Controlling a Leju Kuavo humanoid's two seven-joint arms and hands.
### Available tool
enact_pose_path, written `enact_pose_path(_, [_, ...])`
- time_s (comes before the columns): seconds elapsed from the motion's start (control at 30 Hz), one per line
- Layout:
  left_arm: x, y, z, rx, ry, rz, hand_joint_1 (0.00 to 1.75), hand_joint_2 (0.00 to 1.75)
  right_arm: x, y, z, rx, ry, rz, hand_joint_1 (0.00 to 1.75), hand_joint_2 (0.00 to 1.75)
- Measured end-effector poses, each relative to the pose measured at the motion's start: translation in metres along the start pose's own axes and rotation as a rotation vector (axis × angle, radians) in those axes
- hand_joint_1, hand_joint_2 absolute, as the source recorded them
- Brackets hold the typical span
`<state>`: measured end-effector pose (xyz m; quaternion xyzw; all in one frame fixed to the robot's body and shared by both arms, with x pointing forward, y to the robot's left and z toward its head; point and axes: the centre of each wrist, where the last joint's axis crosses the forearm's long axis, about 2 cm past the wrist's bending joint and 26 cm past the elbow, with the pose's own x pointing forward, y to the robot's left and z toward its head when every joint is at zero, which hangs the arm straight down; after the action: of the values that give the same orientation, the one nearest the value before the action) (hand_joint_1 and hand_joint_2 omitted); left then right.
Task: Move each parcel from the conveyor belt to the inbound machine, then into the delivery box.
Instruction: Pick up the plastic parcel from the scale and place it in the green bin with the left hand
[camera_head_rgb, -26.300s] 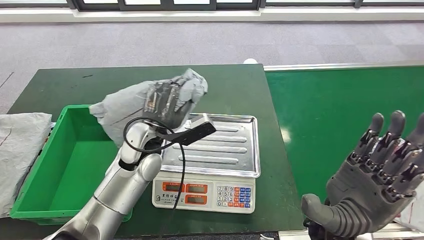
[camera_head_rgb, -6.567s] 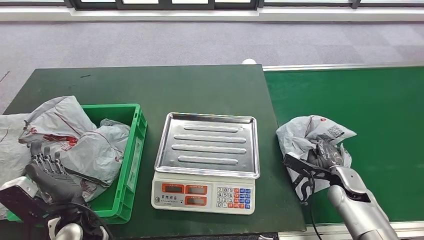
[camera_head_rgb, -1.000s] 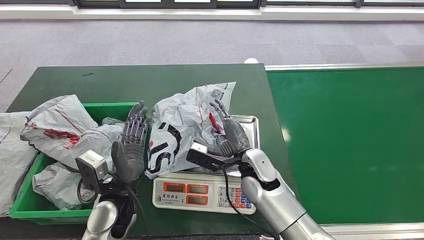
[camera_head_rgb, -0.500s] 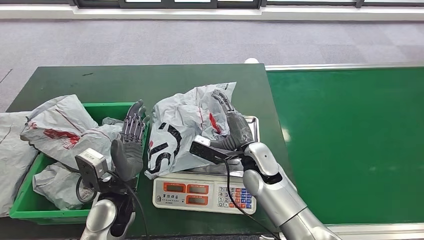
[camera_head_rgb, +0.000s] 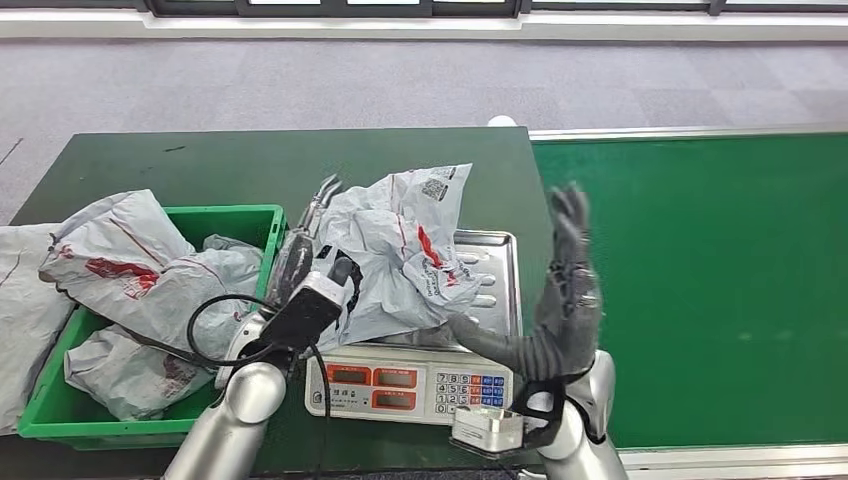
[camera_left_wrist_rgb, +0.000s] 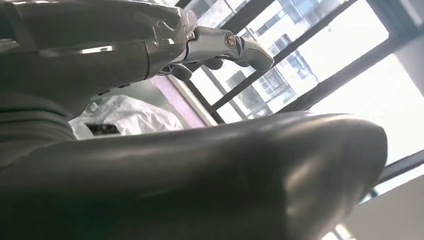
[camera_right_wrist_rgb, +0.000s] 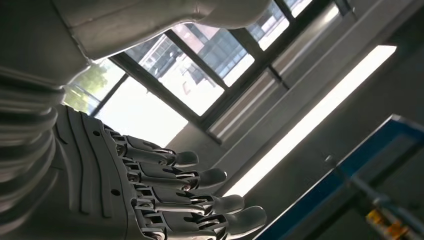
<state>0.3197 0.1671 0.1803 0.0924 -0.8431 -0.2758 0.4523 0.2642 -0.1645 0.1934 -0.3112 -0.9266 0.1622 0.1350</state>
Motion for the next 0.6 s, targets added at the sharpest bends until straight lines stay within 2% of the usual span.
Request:
enact_pose_path(0.07, [-0.003,-0.008,-0.004,-0.07,0.016,-0.053,0.0,1.75,0.005,-0.011,0.002,-0.047,0.027,-0.008,0.0,1.75])
enact_pose_path(0.37, [-0.022,-0.052,-0.012,-0.462,0.104,-0.24,0.0,1.75,0.011,-0.024,0.006,-0.126,0.095,-0.062,0.0,1.75])
enact_pose_path(0.6, [-0.032,-0.078,-0.016,-0.641,0.156,-0.395,0.0,1.75,0.011,-0.024,0.006,-0.126,0.094,-0.065,0.0,1.75])
